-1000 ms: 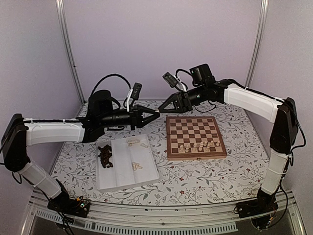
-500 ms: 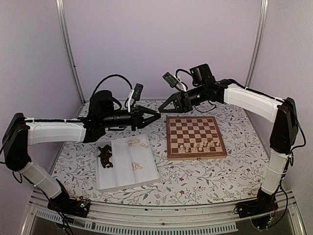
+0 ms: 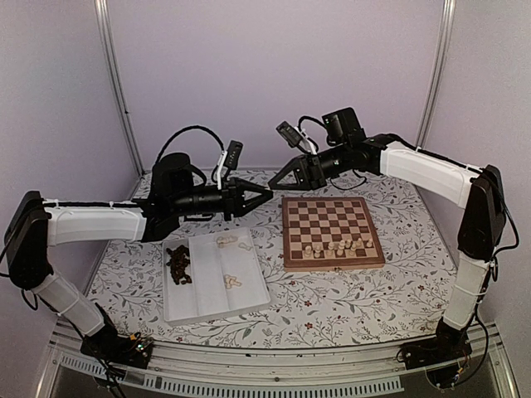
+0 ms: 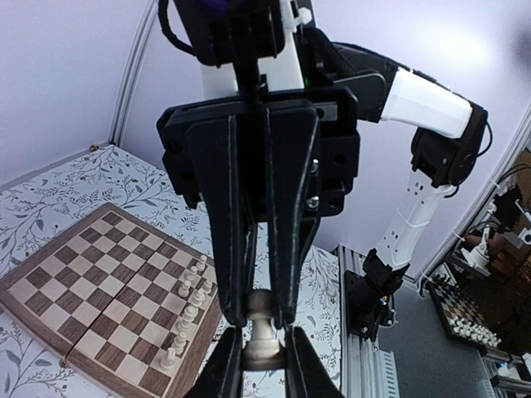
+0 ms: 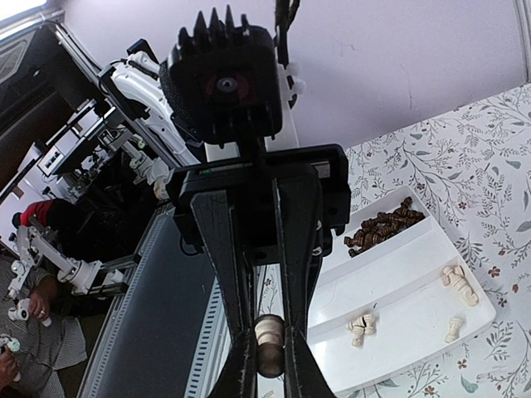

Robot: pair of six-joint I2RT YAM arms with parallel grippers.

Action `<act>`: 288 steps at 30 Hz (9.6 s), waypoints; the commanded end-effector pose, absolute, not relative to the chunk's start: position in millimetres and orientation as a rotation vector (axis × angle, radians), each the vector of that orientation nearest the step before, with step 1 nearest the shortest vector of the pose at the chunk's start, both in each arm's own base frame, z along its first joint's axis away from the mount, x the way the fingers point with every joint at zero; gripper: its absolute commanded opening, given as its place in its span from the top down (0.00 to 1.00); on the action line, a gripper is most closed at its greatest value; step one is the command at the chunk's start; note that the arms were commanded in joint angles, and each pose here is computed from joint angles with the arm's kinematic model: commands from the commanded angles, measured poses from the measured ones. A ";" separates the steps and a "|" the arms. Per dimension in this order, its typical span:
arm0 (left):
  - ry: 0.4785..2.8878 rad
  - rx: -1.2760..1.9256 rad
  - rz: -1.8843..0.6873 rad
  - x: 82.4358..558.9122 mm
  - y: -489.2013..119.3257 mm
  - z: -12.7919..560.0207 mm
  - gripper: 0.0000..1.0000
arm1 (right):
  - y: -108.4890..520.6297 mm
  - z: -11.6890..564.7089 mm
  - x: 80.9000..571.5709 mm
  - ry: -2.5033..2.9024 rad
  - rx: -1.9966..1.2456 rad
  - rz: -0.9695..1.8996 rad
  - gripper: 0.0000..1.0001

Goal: Set up the chess pieces on the board
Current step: Place the chess piece on the chessboard, then pick up the chess piece from the storage box.

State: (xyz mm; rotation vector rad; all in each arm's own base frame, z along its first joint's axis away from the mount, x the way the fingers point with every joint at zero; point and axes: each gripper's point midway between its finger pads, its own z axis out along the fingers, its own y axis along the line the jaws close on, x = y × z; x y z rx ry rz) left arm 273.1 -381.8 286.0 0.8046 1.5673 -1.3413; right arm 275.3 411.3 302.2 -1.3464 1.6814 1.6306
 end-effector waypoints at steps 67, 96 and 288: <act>1.924 0.923 -0.602 323.5 -305.2 219.5 0.48 | 223.8 53.8 338.0 2.515 -1.521 0.206 0.99; 1.931 0.931 -0.611 322.7 -306.6 216.7 0.48 | 225.3 42.0 351.1 2.512 -1.495 0.166 0.91; 2.247 1.033 -0.779 279.1 -308.6 138.8 0.87 | 475.2 177.7 279.2 2.054 -1.434 1.526 0.93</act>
